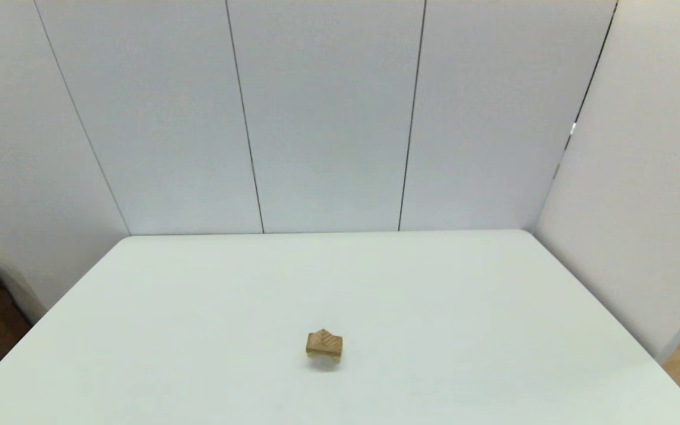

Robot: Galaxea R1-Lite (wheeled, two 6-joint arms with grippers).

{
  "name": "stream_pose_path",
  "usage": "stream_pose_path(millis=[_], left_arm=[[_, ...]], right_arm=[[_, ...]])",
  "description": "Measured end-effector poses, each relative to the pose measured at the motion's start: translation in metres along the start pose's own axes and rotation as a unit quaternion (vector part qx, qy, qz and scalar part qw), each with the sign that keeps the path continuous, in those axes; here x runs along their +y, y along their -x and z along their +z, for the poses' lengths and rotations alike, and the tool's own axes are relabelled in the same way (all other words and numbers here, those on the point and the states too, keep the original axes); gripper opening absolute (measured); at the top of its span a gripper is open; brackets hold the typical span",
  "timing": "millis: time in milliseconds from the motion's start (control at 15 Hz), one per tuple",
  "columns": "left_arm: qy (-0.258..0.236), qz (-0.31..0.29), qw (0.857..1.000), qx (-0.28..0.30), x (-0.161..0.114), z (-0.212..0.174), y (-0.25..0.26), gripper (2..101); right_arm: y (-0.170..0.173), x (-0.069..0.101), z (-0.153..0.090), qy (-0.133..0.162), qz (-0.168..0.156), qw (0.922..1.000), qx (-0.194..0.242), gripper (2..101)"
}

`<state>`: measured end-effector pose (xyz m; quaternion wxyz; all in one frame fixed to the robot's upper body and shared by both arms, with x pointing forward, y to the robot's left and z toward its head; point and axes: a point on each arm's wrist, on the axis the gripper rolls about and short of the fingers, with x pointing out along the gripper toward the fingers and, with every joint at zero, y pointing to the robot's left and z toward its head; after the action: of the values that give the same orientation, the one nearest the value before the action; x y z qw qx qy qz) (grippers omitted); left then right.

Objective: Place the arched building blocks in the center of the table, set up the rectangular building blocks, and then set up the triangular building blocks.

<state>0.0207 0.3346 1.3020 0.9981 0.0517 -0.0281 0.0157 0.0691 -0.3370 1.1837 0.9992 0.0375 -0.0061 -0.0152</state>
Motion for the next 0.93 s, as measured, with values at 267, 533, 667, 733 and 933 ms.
stream_pose_path(millis=[267,533,667,733,933], left_arm=[[-0.002,-0.024,0.999,-0.048,-0.005,-0.028,-0.024,97.7],[-0.004,-0.073,0.997,-0.037,-0.010,-0.054,-0.030,97.7],[-0.005,-0.092,0.995,-0.035,-0.012,-0.066,-0.029,97.7],[-0.005,-0.093,0.995,-0.031,-0.013,-0.073,-0.029,97.7],[-0.005,-0.091,0.995,-0.034,-0.014,-0.086,-0.031,97.8]], right_arm=[[0.000,0.000,0.000,0.000,0.000,1.0000,0.000,98.0],[0.000,0.000,0.000,0.000,0.000,1.0000,0.000,98.0],[0.000,0.000,0.000,0.000,0.000,1.0000,0.000,98.0],[0.000,0.000,0.000,0.000,0.000,1.0000,0.000,98.0],[0.000,0.000,0.000,0.000,0.000,1.0000,0.000,98.0]])
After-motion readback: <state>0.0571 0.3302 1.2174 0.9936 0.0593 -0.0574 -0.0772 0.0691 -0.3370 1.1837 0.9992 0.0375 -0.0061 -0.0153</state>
